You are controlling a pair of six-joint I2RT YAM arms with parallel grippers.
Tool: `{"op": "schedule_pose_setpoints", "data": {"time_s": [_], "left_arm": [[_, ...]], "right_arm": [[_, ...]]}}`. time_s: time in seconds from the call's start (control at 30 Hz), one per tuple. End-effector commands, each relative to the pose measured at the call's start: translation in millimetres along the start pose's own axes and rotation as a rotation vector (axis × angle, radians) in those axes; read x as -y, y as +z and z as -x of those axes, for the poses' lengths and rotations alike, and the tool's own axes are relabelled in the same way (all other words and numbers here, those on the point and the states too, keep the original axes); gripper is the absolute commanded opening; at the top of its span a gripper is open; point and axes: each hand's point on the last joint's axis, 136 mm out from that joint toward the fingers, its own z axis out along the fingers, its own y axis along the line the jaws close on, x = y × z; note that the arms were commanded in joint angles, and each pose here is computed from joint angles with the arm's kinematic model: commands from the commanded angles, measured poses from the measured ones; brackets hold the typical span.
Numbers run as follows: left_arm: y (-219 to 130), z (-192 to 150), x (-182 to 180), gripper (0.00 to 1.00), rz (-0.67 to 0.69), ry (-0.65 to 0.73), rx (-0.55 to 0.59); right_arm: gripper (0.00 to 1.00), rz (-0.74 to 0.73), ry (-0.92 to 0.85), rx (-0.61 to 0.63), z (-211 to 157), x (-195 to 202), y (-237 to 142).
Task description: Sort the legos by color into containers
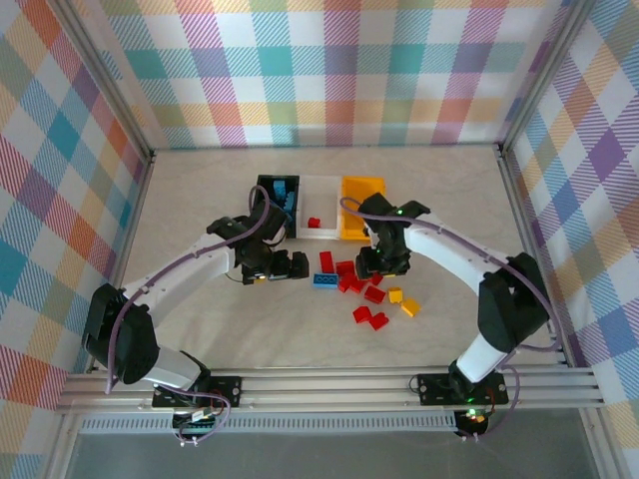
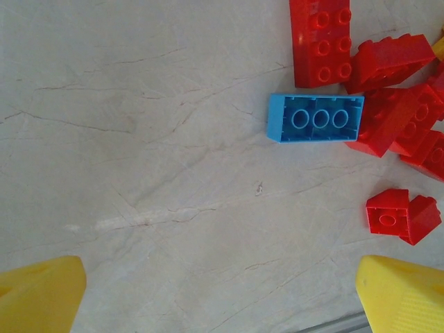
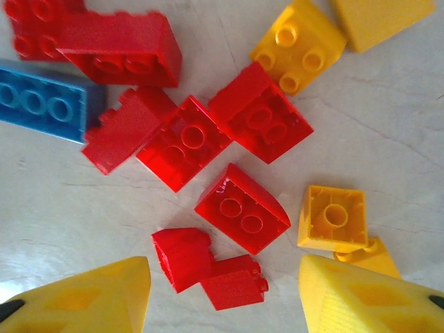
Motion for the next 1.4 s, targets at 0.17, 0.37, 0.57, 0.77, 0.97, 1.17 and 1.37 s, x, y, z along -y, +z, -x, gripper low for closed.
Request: {"op": "schedule_pose_setpoints", "data": {"time_s": [0.17,0.37,0.57,0.77,0.97,1.17,1.37], "left_arm": [[-1.8,-6.1,-3.5,1.0,0.008,-0.014,-0.001],[0.6,-6.8,-3.0,1.0,0.009,-0.02,-0.014],[1.2,-6.7,-3.2,1.0,0.019,-0.018,-0.028],[3.7,-6.1,-3.4,1.0,0.024,-0.021,-0.033],[6.6,-4.5,-1.3,1.0,0.016,-0.033,-0.033],[9.2,-5.8,-1.0,1.0,0.009,-0.043,-0.037],[10.3,-7.1,-0.4,1.0,-0.002,-0.055,-0.039]], "right_arm": [[0.6,-0.012,-0.094,-0.089,-16.0,4.3,38.9],[0.59,0.009,-0.157,-0.097,-13.3,1.2,53.9],[0.58,0.024,-0.174,-0.11,-7.1,-3.2,68.3],[0.56,0.024,-0.16,-0.116,-10.1,-1.8,73.7],[0.46,-0.01,-0.138,-0.115,-15.1,6.4,76.5],[0.41,-0.045,-0.125,-0.099,-18.6,14.9,74.1],[0.37,-0.05,-0.104,-0.098,-25.2,18.5,74.5]]}}
